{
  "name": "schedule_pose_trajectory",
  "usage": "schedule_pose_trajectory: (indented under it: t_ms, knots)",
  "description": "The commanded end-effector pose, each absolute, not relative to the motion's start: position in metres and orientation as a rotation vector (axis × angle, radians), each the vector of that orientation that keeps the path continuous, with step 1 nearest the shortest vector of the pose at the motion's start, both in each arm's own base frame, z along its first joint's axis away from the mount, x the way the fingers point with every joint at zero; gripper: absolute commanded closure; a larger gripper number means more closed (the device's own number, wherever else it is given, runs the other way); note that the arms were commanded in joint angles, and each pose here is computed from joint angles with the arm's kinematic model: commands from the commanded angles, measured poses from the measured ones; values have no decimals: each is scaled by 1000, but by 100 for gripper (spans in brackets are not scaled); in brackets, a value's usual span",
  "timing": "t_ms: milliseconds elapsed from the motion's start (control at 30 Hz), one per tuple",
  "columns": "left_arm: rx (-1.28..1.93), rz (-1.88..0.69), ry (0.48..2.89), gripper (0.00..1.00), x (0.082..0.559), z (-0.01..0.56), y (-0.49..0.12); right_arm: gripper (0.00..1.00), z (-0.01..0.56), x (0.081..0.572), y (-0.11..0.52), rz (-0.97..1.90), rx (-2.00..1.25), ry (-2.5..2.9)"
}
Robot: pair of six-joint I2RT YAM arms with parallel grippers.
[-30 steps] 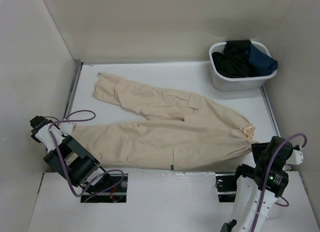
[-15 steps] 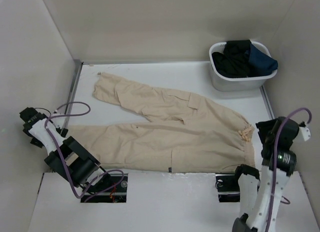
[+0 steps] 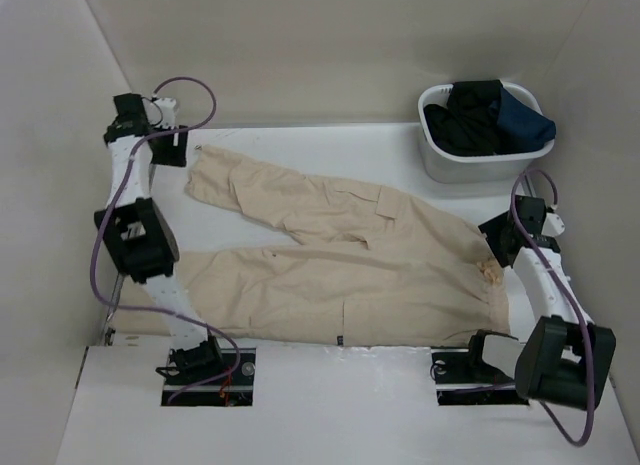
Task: Fold and stack the trousers
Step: Flatten the trousers out
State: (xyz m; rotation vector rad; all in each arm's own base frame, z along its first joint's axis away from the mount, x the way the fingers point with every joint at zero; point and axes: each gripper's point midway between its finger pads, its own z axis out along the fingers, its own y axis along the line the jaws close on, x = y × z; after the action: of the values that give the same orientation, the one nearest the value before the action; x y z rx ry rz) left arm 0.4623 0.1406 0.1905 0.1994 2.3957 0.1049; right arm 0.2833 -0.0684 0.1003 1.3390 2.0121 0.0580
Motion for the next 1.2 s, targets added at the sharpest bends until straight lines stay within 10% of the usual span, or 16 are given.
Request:
schedule_pose_trajectory:
  t_ms: [0,567,867,1167]
  knots:
    - [-56,-36,2391,32,523,164,127,31,101,309,-82,29,1319,1956]
    - [384,656,2744,38,468,4,187,36,60,343,-98,-119,1383,2049]
    - [360,610,2774,37,394,39,207,36,108,396,-88,-61,1130,2006]
    - [267,466,2472,29,471,134,173,33,132,395,-88,-122,1000,2086]
